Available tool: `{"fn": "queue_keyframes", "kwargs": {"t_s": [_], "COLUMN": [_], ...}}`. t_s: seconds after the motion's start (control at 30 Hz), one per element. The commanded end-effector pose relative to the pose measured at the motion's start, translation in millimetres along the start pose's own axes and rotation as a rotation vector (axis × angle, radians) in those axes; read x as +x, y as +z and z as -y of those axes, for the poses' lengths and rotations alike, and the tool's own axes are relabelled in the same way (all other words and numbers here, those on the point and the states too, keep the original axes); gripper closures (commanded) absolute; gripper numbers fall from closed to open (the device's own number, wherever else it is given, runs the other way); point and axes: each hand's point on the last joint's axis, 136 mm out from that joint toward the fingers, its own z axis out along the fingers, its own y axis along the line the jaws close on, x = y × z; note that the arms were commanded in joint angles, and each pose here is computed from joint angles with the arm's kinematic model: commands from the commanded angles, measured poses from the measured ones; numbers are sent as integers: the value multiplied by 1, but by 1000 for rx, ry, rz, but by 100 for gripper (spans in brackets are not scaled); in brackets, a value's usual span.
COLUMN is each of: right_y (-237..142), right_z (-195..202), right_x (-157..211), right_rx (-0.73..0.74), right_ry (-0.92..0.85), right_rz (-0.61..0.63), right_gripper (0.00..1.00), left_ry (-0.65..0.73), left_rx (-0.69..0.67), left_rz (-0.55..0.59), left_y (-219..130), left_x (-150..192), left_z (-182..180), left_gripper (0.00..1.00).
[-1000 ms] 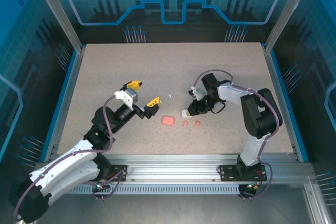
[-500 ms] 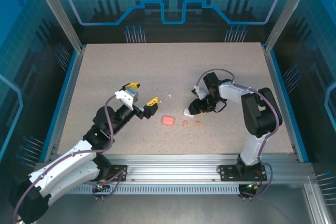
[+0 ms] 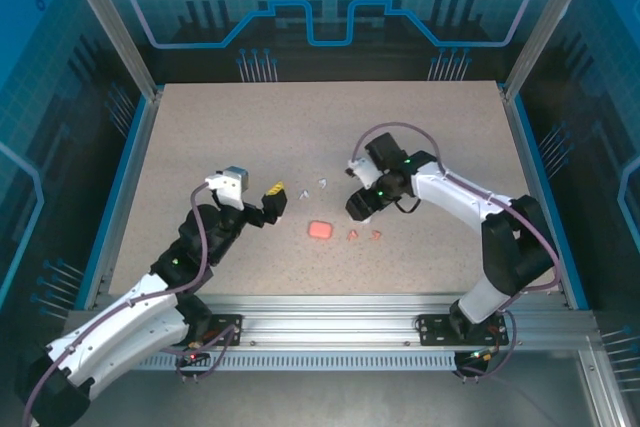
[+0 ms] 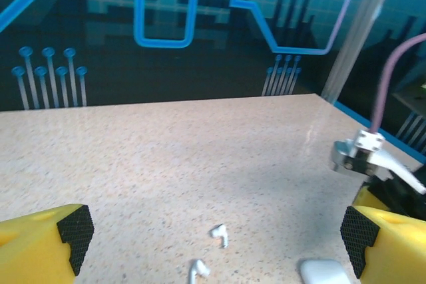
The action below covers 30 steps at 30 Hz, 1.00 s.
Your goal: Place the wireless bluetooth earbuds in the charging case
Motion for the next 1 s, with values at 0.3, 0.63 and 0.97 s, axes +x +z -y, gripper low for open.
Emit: {"fn": "queue_keyframes", "kwargs": {"t_s": [0.3, 0.63, 0.97], "right_y": [25, 64, 88], "right_z": [-60, -81, -84], "right_x": [-11, -6, 3], "right_rx": [1, 0, 29], "right_ry": [-443, -633, -710], "right_rz": [-165, -370, -476], "right_gripper": [20, 18, 19], "left_ry": [-137, -191, -202], "left_rx": [-288, -357, -370], "left_rz": [-34, -66, -68], "left_y": [-19, -25, -26], "left_x": [12, 21, 23], "left_z": [-63, -84, -88], "left_gripper": [1, 1, 1]}}
